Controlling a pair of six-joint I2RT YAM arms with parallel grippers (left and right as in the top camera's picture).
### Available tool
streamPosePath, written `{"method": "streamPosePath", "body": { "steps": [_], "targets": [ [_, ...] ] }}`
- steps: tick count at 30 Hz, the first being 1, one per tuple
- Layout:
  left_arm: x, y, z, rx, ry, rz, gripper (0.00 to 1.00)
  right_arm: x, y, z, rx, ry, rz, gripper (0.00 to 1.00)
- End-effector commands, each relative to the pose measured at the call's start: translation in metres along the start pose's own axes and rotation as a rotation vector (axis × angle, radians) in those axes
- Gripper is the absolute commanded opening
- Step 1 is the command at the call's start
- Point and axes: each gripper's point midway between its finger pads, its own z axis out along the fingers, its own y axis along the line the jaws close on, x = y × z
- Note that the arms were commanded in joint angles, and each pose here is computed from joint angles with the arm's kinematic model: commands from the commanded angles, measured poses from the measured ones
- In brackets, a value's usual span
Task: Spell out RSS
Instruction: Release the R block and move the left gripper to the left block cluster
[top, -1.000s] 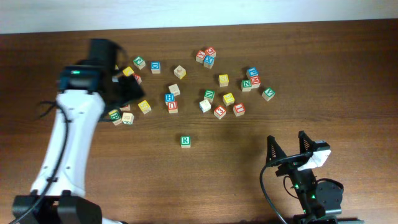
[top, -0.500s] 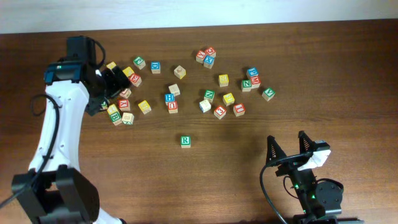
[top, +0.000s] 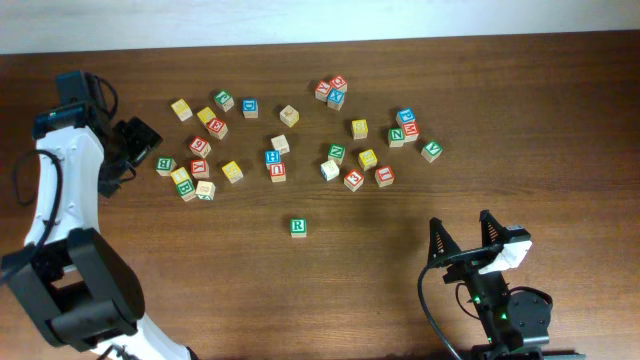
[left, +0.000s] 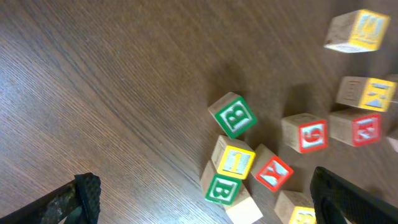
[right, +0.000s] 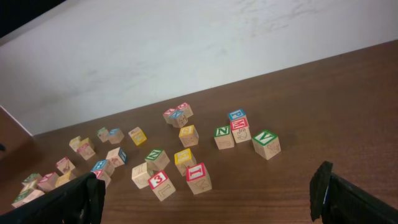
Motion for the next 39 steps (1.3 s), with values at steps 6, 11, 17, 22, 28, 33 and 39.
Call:
{"method": "streamPosePath", "body": {
  "steps": [6, 11, 17, 22, 28, 33, 39],
  "targets": [
    [0.007, 0.002, 0.009, -0.003, 0.047, 0.055, 1.0, 0.004, 0.003, 0.0, -0.018, 0.014, 0.002, 0.98],
    [0.024, -0.015, 0.007, 0.108, 0.127, 0.185, 0.99, 0.004, 0.003, 0.0, -0.018, 0.014, 0.002, 0.98],
    [0.057, -0.029, 0.0, 0.19, 0.242, 0.342, 0.99, 0.004, 0.003, 0.0, -0.018, 0.014, 0.002, 0.98],
    [0.072, -0.022, 0.0, 0.112, 0.274, 0.399, 0.99, 0.004, 0.003, 0.0, -0.019, 0.014, 0.002, 0.98],
    [0.075, -0.022, -0.001, 0.107, 0.284, 0.395, 0.99, 0.004, 0.003, 0.0, -0.019, 0.014, 0.002, 0.98],
    [0.076, -0.023, -0.001, 0.115, 0.289, 0.391, 0.99, 0.004, 0.003, 0.0, -0.018, 0.014, 0.002, 0.98],
    [0.077, -0.035, -0.003, 0.18, 0.295, 0.386, 0.99, 0.004, 0.003, 0.0, -0.019, 0.014, 0.002, 0.98]
  ]
}}
